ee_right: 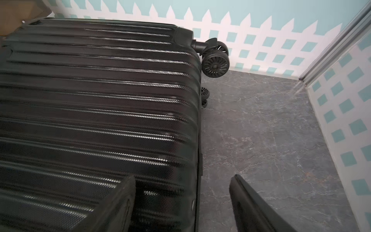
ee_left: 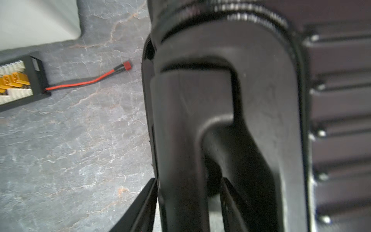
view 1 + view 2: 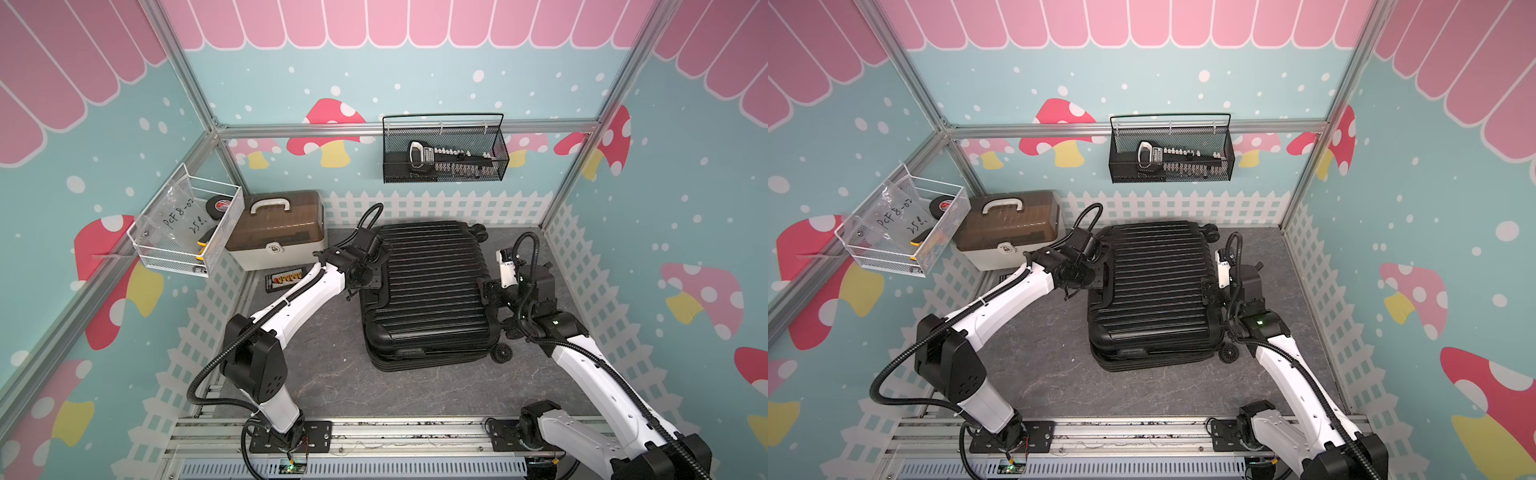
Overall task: Close the suitcase zippers
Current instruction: Adjust the suitcase at the center of the board.
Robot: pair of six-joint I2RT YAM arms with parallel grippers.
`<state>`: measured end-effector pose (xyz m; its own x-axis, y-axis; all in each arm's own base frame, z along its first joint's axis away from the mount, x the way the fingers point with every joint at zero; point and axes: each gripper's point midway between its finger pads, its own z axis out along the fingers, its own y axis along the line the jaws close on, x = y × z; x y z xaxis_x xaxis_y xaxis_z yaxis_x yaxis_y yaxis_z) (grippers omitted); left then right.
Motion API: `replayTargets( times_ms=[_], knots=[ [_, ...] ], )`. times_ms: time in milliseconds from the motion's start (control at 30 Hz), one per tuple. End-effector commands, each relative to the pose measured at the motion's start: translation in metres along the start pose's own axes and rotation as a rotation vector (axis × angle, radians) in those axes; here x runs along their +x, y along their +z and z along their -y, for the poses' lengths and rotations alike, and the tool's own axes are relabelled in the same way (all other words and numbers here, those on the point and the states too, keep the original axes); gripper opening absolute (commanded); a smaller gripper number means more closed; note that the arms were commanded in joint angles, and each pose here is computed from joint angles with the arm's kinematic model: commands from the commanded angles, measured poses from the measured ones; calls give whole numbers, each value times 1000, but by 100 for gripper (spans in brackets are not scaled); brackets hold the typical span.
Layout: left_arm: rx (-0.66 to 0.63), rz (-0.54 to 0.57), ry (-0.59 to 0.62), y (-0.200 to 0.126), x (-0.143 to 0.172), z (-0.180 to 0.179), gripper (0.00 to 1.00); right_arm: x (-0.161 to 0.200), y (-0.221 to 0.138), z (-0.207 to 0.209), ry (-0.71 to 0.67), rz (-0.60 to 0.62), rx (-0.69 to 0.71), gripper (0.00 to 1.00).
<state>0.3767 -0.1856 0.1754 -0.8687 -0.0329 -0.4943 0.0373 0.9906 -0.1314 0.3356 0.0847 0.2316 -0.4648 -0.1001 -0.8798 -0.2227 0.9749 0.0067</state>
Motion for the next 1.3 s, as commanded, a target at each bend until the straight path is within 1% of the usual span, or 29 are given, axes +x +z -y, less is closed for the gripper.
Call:
replayTargets(
  times_ms=[0,67,167,267,300,333,400,533,633,767,867,1000,1100,1200,1267],
  knots=[
    [52,-76,-4,14,25,5,51,18,4,-6,19,-49,-39,77],
    [73,-74,-19,17,26,8,48,18,4,-5,21,-46,-35,77],
    [42,-30,-60,16,17,-2,36,12,-1,1,32,-23,4,77],
    [91,9,-105,11,-1,-11,26,5,-8,11,45,6,57,77],
    [128,19,-105,10,-8,-10,23,4,-11,14,44,16,70,77],
    [146,31,-127,9,-19,-20,19,2,-13,17,43,26,87,78],
    [188,37,-125,7,-33,-25,15,0,-17,23,48,33,110,78],
    [204,51,-134,5,-62,-41,14,9,-18,39,79,5,153,78],
    [190,60,-155,2,-78,-56,13,21,-17,48,99,-28,175,78],
    [188,92,-175,-10,-99,-71,13,44,-10,51,125,-91,171,78],
    [186,126,-179,-21,-111,-80,10,67,-4,52,147,-149,168,78],
    [193,142,-184,-31,-123,-88,8,95,4,40,176,-210,103,77],
    [203,134,-168,-35,-128,-87,7,111,7,32,204,-227,66,76],
    [202,143,-157,-39,-134,-86,7,119,11,22,215,-203,5,74],
    [199,145,-154,-40,-137,-87,7,118,14,11,204,-146,-62,73]
  ],
)
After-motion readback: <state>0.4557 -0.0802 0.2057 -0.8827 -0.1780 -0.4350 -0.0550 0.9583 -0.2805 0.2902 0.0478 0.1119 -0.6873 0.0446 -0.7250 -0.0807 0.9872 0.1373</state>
